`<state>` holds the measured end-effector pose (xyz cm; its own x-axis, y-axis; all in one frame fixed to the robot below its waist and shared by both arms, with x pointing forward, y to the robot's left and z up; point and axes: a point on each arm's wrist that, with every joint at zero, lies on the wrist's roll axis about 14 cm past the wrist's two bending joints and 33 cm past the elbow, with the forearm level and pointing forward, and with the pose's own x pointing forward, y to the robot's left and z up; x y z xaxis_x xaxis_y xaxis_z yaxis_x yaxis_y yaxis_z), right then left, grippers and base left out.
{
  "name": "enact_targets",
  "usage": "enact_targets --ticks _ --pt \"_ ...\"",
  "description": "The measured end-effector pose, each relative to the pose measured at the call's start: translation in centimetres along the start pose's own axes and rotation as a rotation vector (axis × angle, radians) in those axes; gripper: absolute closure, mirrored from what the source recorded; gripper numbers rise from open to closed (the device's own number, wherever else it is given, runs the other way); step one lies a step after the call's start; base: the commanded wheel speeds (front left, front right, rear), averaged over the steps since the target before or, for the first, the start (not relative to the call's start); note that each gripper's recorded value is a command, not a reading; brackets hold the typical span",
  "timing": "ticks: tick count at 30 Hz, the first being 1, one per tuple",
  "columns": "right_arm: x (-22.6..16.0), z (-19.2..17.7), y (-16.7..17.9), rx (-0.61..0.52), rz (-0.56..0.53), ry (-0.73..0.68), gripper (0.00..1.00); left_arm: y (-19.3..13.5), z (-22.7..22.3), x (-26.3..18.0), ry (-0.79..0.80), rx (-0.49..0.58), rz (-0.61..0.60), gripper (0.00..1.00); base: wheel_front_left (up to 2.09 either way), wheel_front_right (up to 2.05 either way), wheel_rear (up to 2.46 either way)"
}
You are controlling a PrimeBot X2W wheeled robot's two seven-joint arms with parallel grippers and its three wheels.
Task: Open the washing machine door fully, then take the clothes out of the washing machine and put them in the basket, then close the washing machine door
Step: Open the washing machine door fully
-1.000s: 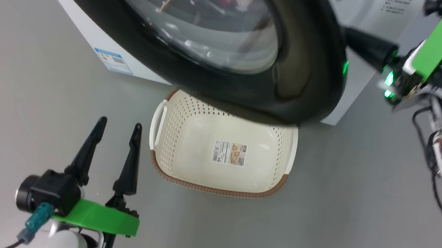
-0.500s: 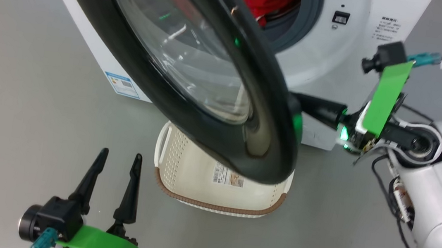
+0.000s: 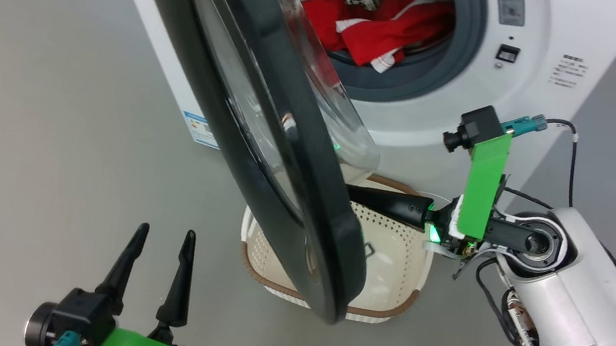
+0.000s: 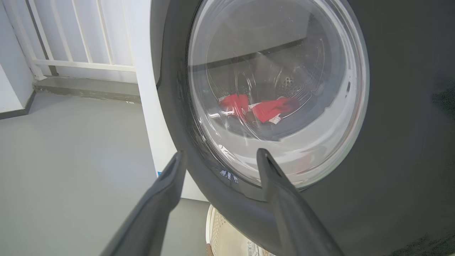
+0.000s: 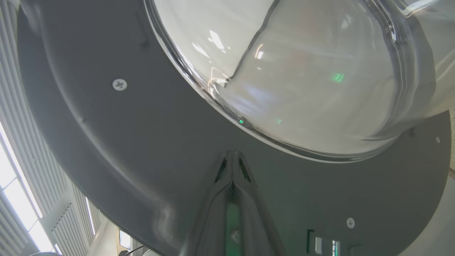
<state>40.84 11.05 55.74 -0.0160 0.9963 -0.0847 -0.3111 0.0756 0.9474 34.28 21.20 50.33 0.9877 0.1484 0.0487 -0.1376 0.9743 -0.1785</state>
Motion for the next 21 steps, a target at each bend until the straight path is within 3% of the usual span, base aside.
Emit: enact_targets --ticks 21 --pt "6.7 -5.9 3.5 -0.022 0.113 0.239 1.00 6.2 2.4 -4.4 -0.063 0.019 0.217 0.00 0.00 0.00 0.00"
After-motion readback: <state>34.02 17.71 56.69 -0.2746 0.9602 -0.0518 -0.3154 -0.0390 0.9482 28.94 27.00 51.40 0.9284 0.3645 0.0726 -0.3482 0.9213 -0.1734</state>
